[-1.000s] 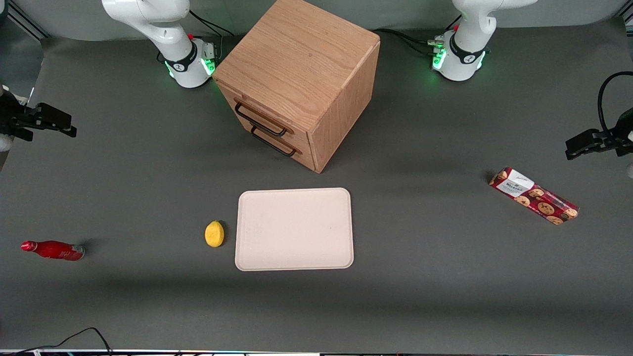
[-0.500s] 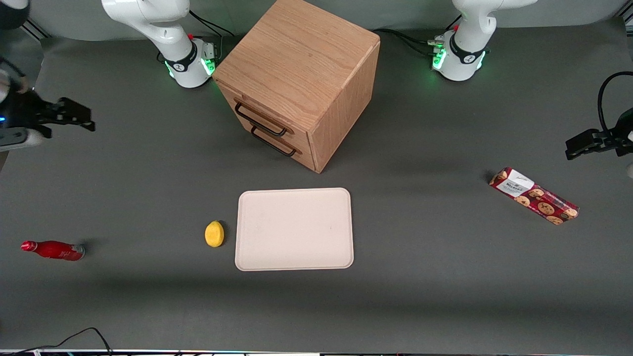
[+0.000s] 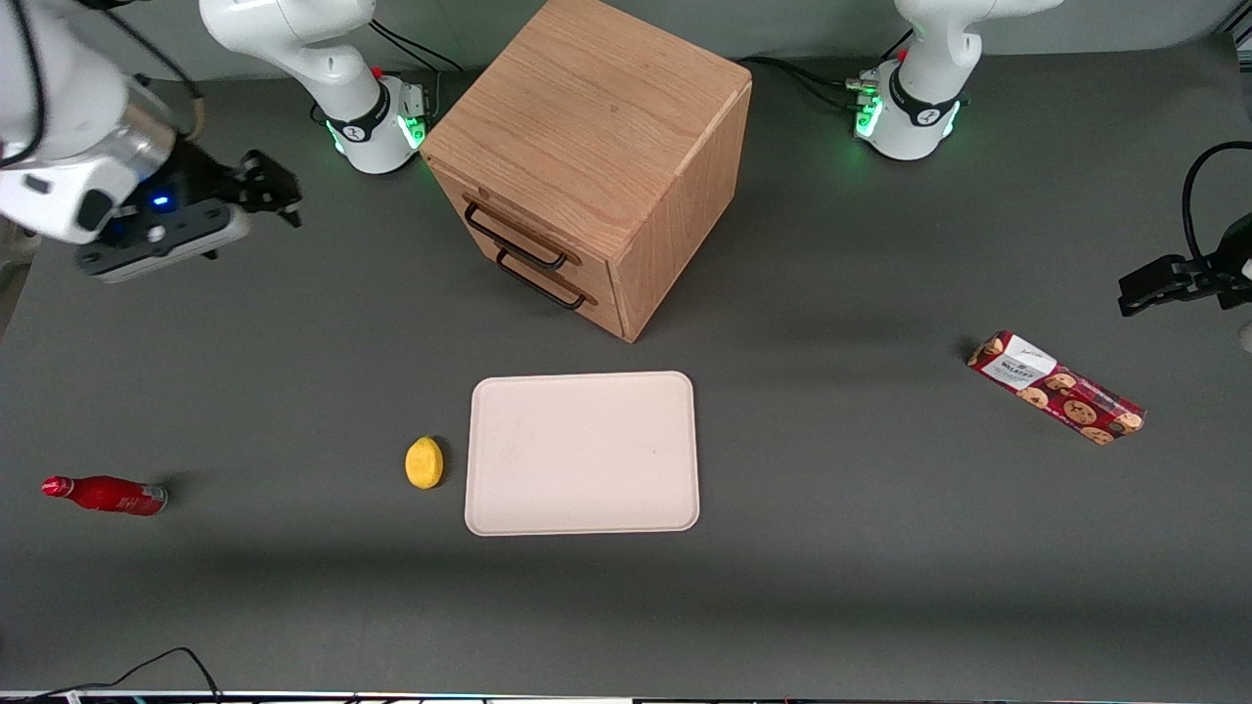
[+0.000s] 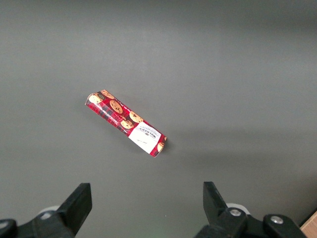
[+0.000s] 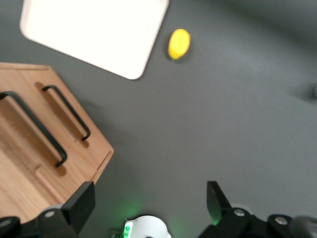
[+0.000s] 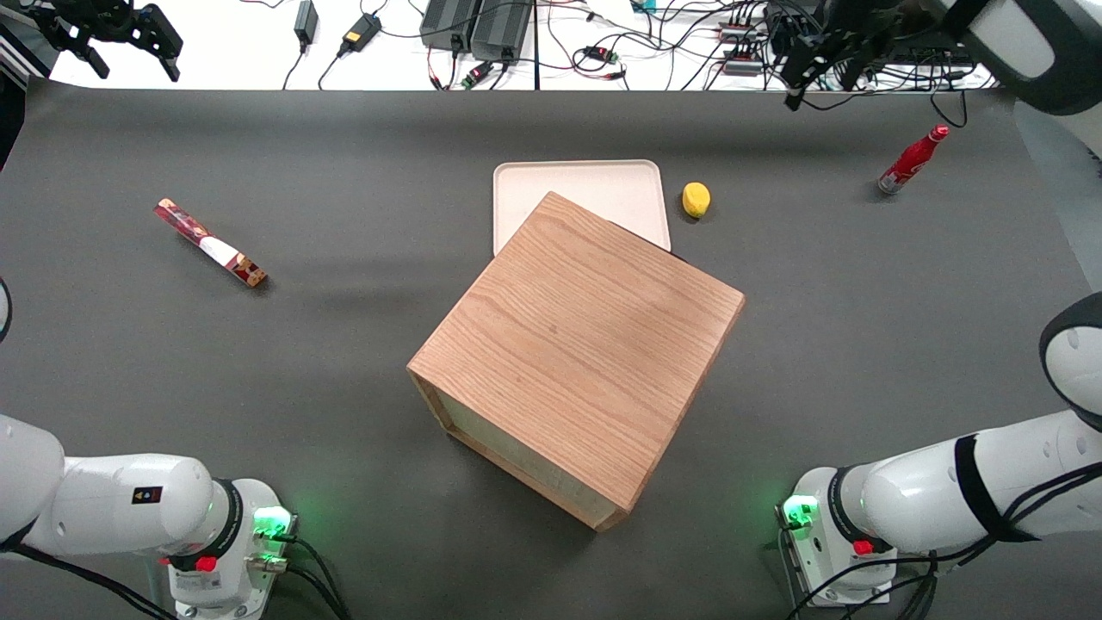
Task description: Open upper drawer
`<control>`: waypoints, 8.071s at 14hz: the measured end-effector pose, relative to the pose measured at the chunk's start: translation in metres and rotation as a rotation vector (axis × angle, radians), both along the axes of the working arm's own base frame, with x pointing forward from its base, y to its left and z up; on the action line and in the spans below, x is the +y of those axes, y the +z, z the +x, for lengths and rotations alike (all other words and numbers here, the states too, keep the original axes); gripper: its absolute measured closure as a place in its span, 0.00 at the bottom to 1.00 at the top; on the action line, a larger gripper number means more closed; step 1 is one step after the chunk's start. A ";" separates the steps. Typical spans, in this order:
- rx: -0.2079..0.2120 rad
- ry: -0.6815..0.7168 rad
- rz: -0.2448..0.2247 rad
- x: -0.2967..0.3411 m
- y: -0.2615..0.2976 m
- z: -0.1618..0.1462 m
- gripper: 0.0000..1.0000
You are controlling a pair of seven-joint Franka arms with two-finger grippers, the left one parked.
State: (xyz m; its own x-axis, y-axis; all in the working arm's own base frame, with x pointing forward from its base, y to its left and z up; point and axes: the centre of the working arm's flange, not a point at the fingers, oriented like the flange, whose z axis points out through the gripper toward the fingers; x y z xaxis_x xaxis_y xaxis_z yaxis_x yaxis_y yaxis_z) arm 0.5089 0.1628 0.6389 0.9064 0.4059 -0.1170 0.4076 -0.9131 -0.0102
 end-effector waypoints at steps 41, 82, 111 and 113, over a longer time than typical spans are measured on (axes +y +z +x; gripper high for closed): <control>0.410 0.233 0.114 0.166 -0.226 -0.014 0.00; 0.283 0.347 0.171 0.103 -0.266 0.044 0.00; 0.190 0.471 0.192 0.022 -0.274 0.133 0.00; 0.186 0.474 0.191 0.019 -0.274 0.135 0.00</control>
